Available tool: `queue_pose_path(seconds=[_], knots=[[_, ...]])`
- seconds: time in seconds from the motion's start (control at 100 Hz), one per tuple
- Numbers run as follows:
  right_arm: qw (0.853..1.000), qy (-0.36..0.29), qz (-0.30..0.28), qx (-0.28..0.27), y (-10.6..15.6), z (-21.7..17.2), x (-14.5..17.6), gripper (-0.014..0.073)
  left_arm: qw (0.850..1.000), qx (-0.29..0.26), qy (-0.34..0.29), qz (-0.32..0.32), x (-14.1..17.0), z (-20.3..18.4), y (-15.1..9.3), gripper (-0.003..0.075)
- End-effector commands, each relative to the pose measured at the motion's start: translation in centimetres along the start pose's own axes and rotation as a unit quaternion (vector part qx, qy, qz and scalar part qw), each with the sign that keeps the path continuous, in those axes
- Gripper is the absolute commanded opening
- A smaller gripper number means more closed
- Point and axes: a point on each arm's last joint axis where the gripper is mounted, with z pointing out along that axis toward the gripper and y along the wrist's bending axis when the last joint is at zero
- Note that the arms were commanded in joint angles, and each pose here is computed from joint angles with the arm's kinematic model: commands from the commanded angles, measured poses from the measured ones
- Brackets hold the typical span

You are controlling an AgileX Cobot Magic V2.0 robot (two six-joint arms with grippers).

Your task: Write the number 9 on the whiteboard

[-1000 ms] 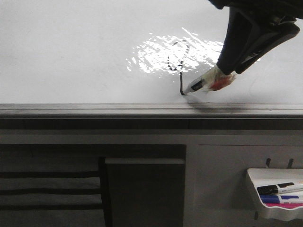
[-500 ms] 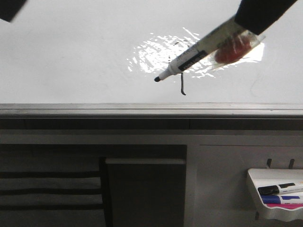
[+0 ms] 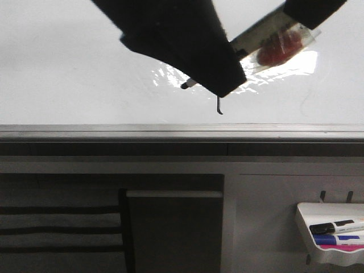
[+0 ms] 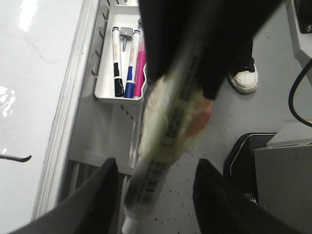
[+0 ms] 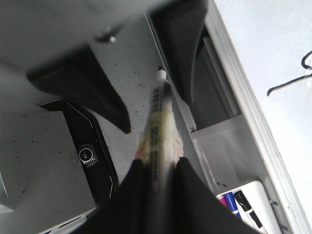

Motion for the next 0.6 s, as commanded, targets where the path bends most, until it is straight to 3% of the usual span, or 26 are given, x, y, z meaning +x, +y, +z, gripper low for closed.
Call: queue_pose_path(seconds=[0.0,0.35,0.59], knots=[[0.999,-0.047,-0.008,0.021,-0.08,-1.56,-0.97,-0.0046,0.999,-0.026,-0.045,0.002,-1.88,-1.44,0.39,0.0333],[0.999,-0.042,-0.008,0.017,-0.02,-1.55,-0.87,-0.0046,0.999,-0.032,-0.036,0.016,-1.76,-1.54,0.48,0.0324],[0.999,-0.042,-0.008,0.017,-0.02,-1.55,-0.87,-0.0046,0.999,-0.033,-0.037,0.017,-1.81,-1.74,0.42,0.0185]])
